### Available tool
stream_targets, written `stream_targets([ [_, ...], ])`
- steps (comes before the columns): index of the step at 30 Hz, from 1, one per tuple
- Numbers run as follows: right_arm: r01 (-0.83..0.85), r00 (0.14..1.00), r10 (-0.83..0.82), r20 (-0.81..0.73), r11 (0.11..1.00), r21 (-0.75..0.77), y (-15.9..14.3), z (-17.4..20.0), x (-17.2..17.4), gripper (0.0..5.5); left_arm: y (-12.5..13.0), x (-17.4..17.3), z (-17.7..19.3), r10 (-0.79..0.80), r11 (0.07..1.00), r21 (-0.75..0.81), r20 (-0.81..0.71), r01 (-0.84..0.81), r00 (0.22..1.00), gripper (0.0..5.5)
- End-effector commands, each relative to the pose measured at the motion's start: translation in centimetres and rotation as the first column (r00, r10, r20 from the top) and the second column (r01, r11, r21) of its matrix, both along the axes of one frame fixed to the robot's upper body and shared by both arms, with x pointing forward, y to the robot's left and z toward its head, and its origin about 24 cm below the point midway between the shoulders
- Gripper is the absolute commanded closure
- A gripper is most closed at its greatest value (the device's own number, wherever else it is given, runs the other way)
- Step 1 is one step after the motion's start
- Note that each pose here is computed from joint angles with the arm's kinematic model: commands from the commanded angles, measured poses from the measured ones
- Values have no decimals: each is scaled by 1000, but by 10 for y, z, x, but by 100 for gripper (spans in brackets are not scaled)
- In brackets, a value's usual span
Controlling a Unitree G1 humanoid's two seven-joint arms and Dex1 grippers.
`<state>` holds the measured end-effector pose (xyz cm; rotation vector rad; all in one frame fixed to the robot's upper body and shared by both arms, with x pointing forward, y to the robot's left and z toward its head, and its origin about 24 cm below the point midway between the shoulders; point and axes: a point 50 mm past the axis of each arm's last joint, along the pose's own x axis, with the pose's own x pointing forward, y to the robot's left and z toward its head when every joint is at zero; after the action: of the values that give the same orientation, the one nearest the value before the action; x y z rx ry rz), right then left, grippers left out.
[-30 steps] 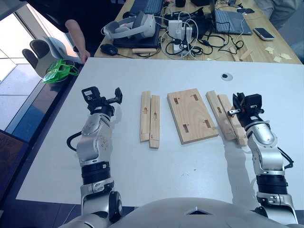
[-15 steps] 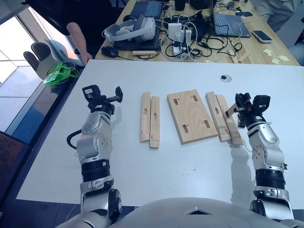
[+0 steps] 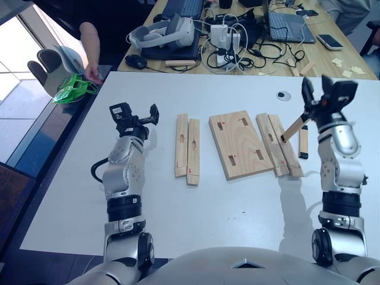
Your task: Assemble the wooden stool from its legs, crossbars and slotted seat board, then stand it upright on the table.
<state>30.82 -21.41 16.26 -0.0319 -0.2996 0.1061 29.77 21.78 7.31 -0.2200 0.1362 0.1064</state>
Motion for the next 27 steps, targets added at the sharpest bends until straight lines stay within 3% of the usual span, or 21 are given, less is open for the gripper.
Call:
stream_targets([
  [1,-6,989,-1,145,999,51,3,64,5,230,-4,5,3,-12,1000,-2,20,12,1000,65],
  [4,-35,996,25,80,992,121,6,70,8,179,-5,6,3,-12,1000,-5,24,12,1000,65],
  [5,-46,999,49,-21,991,128,6,54,12,163,-5,6,3,-13,1000,-6,25,14,1000,65],
  [8,-29,920,73,-385,993,118,-4,-30,8,163,-7,8,6,-34,999,-4,27,34,999,65],
  [9,14,848,40,-528,995,98,-11,-67,1,163,-6,7,7,-38,999,-2,24,38,999,65],
  [11,49,744,7,-669,997,66,-14,-110,-11,163,-3,5,8,-36,999,6,22,36,999,65],
  [18,36,830,44,-556,990,133,0,-95,-2,163,3,2,10,-14,1000,24,14,13,1000,65],
  [27,-114,905,40,-424,982,-151,15,-75,4,163,-1,6,7,-10,1000,13,21,10,1000,65],
])
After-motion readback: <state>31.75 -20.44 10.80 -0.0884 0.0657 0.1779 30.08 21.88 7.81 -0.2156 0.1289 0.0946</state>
